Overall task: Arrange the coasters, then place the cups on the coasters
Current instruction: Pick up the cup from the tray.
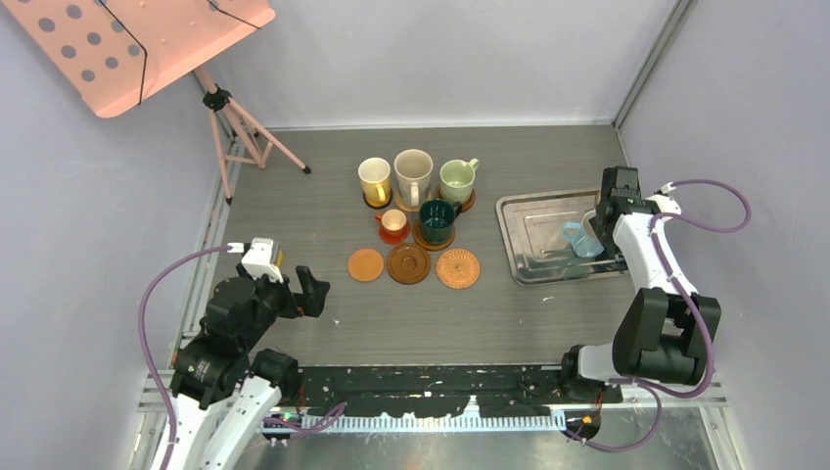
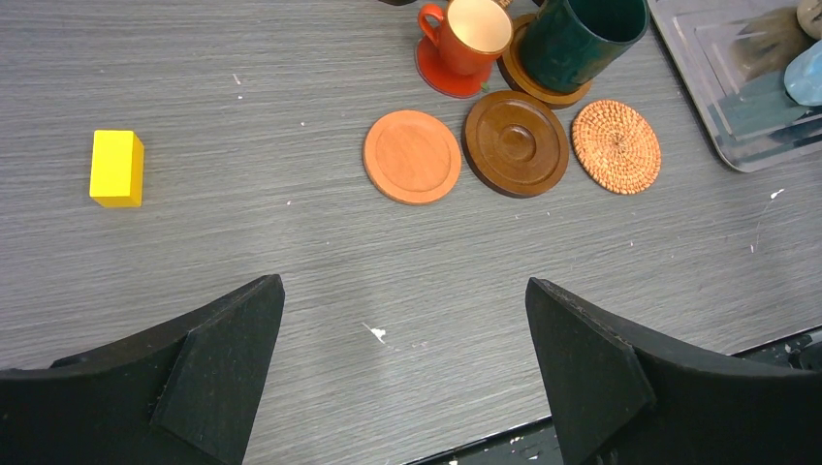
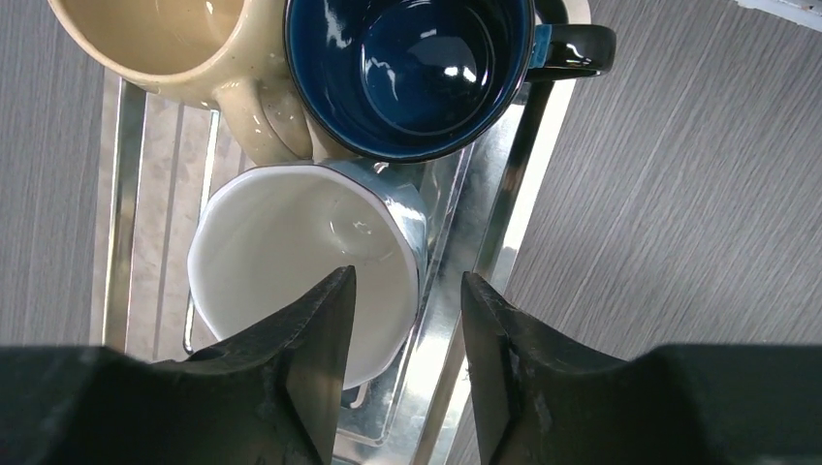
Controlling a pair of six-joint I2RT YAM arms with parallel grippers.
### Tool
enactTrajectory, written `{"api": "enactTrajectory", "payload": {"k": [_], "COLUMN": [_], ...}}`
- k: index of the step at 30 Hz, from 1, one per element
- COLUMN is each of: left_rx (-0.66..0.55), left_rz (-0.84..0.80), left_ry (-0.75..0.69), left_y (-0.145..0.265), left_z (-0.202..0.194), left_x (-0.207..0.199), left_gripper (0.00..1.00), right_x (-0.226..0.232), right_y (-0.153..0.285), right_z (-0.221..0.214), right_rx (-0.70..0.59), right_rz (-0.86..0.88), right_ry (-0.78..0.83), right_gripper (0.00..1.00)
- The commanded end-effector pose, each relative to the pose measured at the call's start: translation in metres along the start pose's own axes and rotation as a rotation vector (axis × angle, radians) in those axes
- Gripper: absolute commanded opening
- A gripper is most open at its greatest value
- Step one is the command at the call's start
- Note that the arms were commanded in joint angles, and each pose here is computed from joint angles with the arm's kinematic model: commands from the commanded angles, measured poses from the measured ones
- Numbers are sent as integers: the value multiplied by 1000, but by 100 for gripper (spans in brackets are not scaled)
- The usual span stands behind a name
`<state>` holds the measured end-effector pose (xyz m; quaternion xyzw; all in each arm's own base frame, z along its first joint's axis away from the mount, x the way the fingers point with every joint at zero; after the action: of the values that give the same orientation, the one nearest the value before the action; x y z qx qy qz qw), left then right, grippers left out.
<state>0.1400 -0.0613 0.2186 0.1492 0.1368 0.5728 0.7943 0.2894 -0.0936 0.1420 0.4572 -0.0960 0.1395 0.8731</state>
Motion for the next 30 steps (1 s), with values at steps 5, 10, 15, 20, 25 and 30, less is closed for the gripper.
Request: {"api": "enactTrajectory", "payload": {"k": [5, 10, 15, 20, 25, 30], "left_rx": [-22, -25, -34, -35, -34, -34], "left_rz": [-8, -10, -12, -14, -17, -18], "left_ry": [1, -1, 1, -1, 0, 1], "left_y": [-3, -3, -2, -1, -1, -1], "left_z": [6, 6, 7, 7, 7, 7], "left_x": [-1, -2, -2, -2, -3, -3], "left_gripper": [99, 99, 99, 99, 99, 99], "right_x": [7, 8, 21, 34, 57, 69], "right_y": [9, 20, 34, 49, 65, 82], "right_z": [18, 28, 29, 27, 16, 4], "right_rx": [-58, -87, -57, -31, 70, 79], "right_rz": [33, 56, 170, 329, 496, 554], "right_ry": [0, 3, 49, 127, 252, 384], "right_gripper": [28, 6, 5, 5, 5, 6]}}
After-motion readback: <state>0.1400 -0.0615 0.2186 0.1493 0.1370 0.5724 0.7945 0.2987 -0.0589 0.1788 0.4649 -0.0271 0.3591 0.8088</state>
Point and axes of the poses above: each gripper's point midway between its finger pads, its own y axis back along the fingers, its own x axis along the line the jaws close on, z = x × y, the point moved 3 cm from there along y, back along the fingers, and after that the axes turned 13 degrees about -y, right-handed, at the moved point
